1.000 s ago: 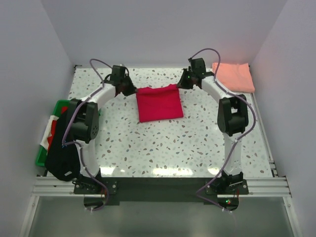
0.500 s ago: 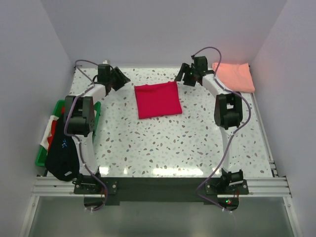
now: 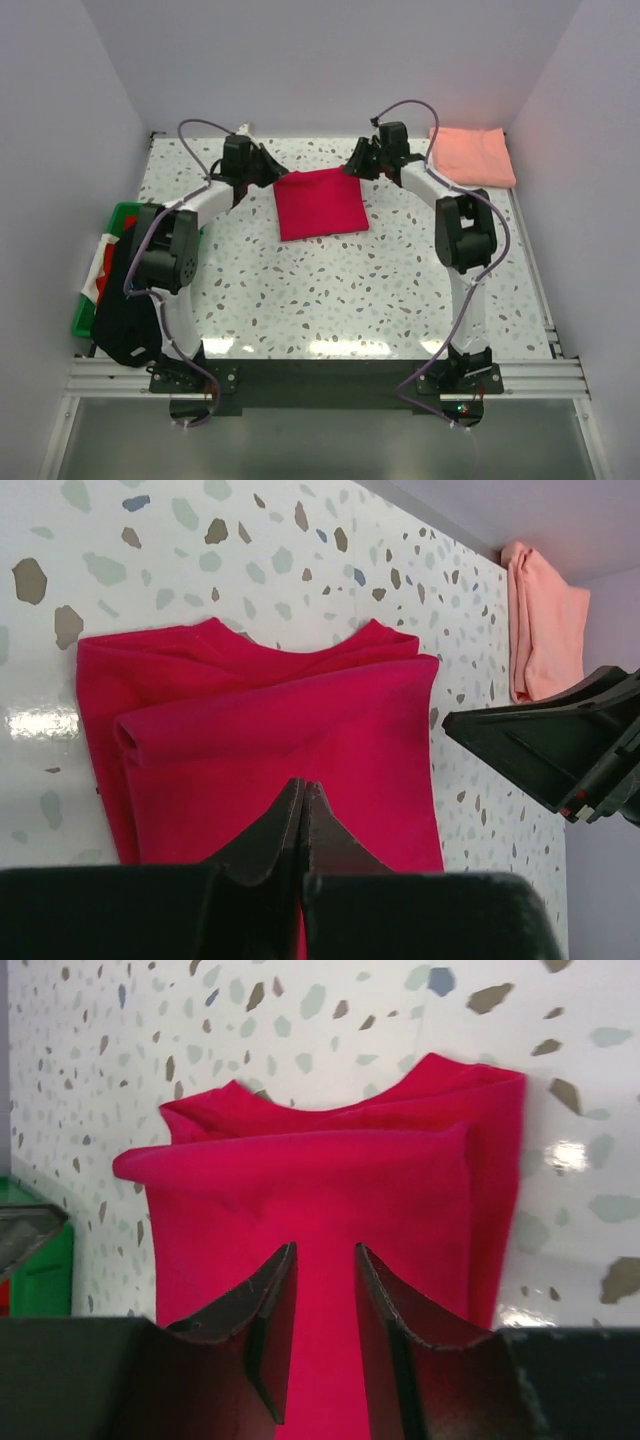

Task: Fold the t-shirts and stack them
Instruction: Fold the tshirt

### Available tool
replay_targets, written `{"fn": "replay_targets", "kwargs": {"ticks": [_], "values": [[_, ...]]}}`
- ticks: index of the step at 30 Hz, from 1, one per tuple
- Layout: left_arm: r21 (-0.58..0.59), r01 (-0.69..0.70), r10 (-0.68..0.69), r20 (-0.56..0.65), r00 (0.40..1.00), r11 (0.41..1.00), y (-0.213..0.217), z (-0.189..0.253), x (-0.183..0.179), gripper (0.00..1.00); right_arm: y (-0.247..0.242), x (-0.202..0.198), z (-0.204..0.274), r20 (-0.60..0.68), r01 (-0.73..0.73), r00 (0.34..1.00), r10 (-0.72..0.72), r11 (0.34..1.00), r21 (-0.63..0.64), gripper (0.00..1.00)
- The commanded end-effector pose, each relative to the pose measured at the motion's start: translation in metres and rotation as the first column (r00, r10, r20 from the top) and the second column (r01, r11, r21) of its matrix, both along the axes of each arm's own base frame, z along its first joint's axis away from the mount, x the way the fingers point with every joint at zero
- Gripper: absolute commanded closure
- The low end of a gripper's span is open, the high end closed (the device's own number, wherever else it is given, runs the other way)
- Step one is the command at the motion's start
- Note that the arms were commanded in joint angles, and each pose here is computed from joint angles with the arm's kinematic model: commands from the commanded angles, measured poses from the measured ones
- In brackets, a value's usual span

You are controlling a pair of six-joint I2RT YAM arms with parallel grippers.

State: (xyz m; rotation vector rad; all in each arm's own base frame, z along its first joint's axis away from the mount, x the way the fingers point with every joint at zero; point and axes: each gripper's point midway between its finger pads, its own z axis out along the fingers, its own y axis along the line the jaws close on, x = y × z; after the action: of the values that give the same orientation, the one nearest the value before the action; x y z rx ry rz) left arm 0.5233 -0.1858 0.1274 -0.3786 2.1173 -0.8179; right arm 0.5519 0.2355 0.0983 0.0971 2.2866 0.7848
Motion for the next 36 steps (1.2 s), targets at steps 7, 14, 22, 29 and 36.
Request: {"fn": "replay_targets", "kwargs": {"ticks": [7,14,22,29,36], "values": [[0.017,0.046,-0.046,0.017,0.999,0.999,-0.004,-0.044,0.043,1.00,0.038,0.041,-0.009,0.083,-0.101,0.992,0.092,0.988,0.117,0.68],[-0.010,-0.037,0.036,-0.075,0.997,0.999,0.020,-0.089,0.062,1.00,0.023,0.063,-0.040,0.005,-0.012,1.000,0.011,0.980,0.197,0.68],[-0.020,-0.047,0.045,-0.119,0.992,0.999,0.020,-0.106,0.056,1.00,0.005,0.058,-0.052,-0.078,0.048,0.997,-0.025,0.951,0.304,0.68],[-0.036,-0.026,0.022,-0.100,0.995,0.999,0.020,-0.094,0.058,1.00,-0.032,0.059,-0.034,-0.087,0.105,0.993,-0.081,0.940,0.323,0.61],[-0.069,0.039,-0.042,-0.045,0.998,0.997,0.010,-0.072,0.066,0.91,-0.067,0.044,-0.023,-0.089,0.138,0.989,-0.121,0.964,0.226,0.52]]}}
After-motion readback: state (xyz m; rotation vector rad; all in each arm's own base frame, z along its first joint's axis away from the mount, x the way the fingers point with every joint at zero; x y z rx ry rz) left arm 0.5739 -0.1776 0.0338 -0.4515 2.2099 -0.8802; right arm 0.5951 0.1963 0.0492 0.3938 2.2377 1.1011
